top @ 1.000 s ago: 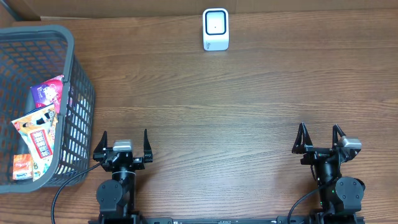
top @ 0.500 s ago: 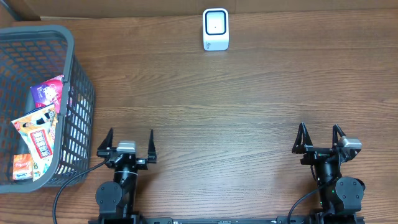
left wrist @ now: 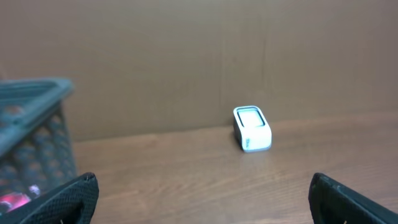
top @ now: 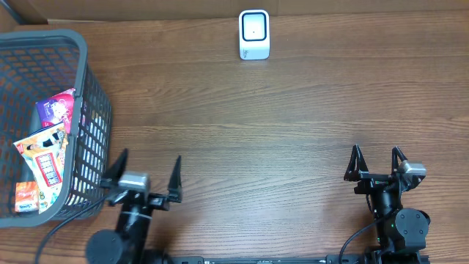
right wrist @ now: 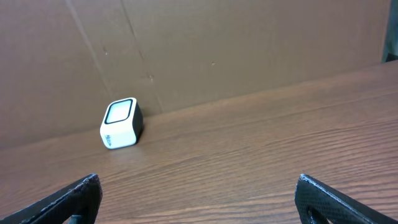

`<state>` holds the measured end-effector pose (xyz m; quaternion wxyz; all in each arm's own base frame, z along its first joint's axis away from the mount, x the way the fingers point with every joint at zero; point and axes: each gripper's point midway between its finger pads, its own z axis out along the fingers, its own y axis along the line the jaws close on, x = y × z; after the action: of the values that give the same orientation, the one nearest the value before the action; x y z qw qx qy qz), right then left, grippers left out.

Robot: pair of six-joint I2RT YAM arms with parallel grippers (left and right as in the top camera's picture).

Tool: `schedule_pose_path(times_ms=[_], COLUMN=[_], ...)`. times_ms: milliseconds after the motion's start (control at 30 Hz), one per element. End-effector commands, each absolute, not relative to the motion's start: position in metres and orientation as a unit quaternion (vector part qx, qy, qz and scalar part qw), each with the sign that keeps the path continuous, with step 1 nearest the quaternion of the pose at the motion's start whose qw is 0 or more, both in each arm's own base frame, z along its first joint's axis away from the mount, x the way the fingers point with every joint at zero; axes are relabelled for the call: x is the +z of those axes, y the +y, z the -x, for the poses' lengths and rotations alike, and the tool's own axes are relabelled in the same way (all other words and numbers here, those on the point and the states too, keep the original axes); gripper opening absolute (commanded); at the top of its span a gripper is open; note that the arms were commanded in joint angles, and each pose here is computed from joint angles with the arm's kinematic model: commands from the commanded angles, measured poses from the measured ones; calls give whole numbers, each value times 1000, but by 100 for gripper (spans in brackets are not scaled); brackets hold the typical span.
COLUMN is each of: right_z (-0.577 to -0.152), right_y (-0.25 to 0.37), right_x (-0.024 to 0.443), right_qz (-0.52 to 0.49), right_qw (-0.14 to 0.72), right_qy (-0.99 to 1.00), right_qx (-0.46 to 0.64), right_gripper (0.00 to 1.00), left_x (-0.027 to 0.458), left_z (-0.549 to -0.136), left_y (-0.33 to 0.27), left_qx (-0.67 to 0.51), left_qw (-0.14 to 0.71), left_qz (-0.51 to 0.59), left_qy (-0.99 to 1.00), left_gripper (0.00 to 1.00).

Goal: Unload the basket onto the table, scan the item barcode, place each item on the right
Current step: 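Move the left gripper over the basket and reach down into it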

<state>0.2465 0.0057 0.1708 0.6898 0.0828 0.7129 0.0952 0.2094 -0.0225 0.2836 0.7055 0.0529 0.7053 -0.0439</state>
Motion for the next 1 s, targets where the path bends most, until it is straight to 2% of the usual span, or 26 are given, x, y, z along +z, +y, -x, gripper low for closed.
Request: schedule_pose_path(times_ms=[0,200,367,500,633,767,967], right_z=[-246,-246,-246,-246,-246,-246,-246], right_y=[5,5,5,5,5,5,5], right_x=[170,170,170,170,170,170,170], right_qz=[-83,-83,-83,-83,-83,-83,-83], right_qw=[693,693,693,693,693,693,693], right_qy=[710,710,710,710,710,710,710], right_qx=[94,94,94,94,94,94,94], right_gripper=[100,100,100,100,100,100,100], left_x=[322,348,385,424,455,478,470], left_z=[-207,-209,-218,-231,-248,-262,-278], left_y=[-11,-29,-34,-5,26,74,139], left_qx=[-40,-71,-79,-9,71,153,165], left_qw=[691,594,593,594,554,515,462], left_qz=[-8,-52,-66,-17,15,108,258], left_qy=[721,800,798,805,830,837,832], left_gripper=[100,100,100,100,100,100,100])
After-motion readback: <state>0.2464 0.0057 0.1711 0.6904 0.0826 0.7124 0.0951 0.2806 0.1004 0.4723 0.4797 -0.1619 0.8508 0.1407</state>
